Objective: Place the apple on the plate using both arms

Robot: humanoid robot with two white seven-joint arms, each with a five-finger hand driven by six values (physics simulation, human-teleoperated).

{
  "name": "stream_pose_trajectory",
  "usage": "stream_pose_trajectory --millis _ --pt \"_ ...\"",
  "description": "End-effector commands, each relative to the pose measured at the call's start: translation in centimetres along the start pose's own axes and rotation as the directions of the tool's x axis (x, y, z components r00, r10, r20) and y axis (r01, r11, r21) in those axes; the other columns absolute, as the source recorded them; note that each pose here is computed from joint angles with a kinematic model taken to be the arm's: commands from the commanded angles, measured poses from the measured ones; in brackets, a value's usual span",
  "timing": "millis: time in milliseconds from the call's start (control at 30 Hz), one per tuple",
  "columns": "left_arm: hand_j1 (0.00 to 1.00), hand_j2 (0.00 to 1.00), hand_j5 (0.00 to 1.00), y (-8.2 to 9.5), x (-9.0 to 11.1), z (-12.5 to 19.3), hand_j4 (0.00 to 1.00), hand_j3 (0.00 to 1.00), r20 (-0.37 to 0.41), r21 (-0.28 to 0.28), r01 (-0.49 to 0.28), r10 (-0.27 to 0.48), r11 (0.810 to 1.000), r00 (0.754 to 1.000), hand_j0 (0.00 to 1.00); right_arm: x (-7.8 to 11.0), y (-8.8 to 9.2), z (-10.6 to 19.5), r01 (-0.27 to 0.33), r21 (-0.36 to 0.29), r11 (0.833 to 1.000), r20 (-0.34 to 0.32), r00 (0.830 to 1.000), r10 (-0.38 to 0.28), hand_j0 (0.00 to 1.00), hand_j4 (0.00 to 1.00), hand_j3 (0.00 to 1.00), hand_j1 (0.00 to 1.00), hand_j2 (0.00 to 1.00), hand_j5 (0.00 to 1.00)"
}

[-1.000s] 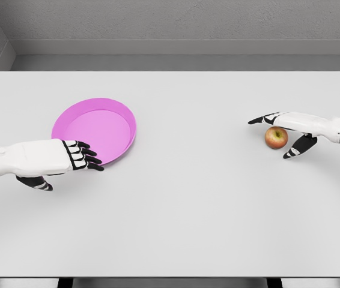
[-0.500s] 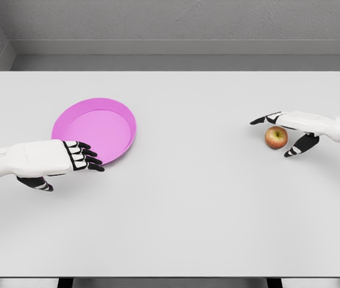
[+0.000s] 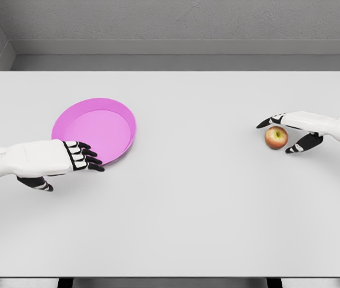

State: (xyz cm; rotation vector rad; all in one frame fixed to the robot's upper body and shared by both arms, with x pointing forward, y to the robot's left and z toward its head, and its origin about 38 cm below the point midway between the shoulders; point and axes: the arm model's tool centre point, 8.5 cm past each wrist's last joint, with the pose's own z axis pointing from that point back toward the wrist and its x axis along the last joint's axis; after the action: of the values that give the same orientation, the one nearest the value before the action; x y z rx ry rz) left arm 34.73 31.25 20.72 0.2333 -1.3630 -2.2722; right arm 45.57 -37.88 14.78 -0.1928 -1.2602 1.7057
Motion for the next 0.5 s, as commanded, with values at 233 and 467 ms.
stream_pose_trajectory --millis 233,467 --pt "1.00 1.00 1.00 0.09 -0.05 0.10 1.00 1.00 -0.002 0.003 -0.003 0.003 1.000 1.000 1.00 -0.03 -0.09 0.07 0.007 -0.006 1.000 0.001 1.000 -0.007 0.71 0.71 0.71 0.71 0.71 0.71" --pt "1.00 1.00 1.00 0.10 -0.04 0.05 1.00 1.00 -0.001 0.004 -0.004 0.004 1.000 1.000 1.00 0.19 -0.06 -0.29 0.009 -0.009 1.000 0.009 1.000 -0.009 0.68 0.68 0.68 0.68 0.68 0.68"
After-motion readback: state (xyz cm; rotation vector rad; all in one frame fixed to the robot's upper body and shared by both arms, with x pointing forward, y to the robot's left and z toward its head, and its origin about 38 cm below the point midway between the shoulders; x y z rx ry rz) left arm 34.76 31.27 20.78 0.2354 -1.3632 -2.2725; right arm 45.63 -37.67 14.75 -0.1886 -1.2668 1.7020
